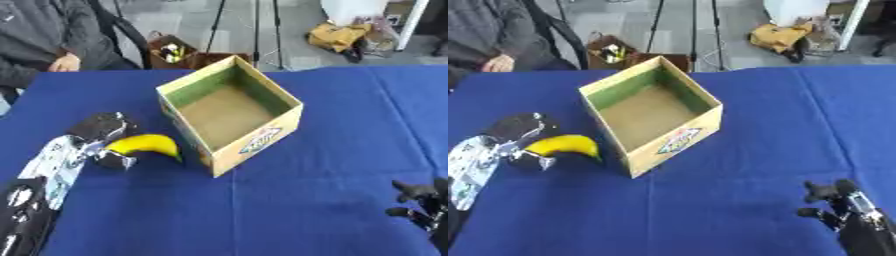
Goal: Pick up objects on the table and place them in the box.
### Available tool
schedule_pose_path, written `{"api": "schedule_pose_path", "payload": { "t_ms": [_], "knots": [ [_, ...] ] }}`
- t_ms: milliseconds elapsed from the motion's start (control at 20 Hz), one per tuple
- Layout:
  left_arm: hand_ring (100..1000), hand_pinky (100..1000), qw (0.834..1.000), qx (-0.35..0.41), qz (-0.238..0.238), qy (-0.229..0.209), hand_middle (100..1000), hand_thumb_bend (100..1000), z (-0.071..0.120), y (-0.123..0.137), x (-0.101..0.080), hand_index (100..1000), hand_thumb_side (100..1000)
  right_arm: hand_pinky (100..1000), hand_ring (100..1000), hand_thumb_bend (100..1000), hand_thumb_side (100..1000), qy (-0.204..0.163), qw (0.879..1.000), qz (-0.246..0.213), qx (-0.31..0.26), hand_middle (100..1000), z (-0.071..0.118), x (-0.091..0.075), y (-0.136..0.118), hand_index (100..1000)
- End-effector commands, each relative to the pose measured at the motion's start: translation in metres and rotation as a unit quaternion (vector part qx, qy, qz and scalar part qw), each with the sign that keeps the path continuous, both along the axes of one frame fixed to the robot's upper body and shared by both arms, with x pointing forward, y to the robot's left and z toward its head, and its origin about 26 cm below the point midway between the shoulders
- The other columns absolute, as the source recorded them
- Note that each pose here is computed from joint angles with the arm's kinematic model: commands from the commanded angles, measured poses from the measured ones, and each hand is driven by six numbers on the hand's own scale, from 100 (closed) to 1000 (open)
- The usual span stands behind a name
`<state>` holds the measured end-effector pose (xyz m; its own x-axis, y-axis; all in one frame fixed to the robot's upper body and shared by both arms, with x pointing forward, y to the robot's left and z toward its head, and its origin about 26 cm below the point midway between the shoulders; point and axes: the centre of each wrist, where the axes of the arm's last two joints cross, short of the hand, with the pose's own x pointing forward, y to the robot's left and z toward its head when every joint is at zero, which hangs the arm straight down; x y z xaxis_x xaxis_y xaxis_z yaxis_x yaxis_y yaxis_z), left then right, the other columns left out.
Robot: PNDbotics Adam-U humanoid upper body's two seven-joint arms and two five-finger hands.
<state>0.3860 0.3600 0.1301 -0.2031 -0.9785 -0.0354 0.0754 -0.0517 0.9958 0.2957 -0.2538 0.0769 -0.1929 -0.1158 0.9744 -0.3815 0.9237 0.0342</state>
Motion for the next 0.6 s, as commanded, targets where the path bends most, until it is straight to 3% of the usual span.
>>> {"api": "schedule_pose_path", "payload": {
  "t_ms": [50, 600],
  "knots": [
    [494, 661, 1.0, -0.001, 0.001, -0.026, 457, 100, 0.022, 0.006, 0.0, 635, 152, 650, 965, 100, 771, -0.013, 1.0, 0.001, -0.006, 538, 0.008, 0.001, -0.002, 624],
    [485, 653, 0.997, -0.044, -0.021, -0.065, 443, 100, 0.065, 0.007, -0.004, 621, 166, 650, 965, 100, 773, -0.01, 1.0, 0.0, -0.006, 538, 0.007, 0.001, -0.002, 624]
  ]
}}
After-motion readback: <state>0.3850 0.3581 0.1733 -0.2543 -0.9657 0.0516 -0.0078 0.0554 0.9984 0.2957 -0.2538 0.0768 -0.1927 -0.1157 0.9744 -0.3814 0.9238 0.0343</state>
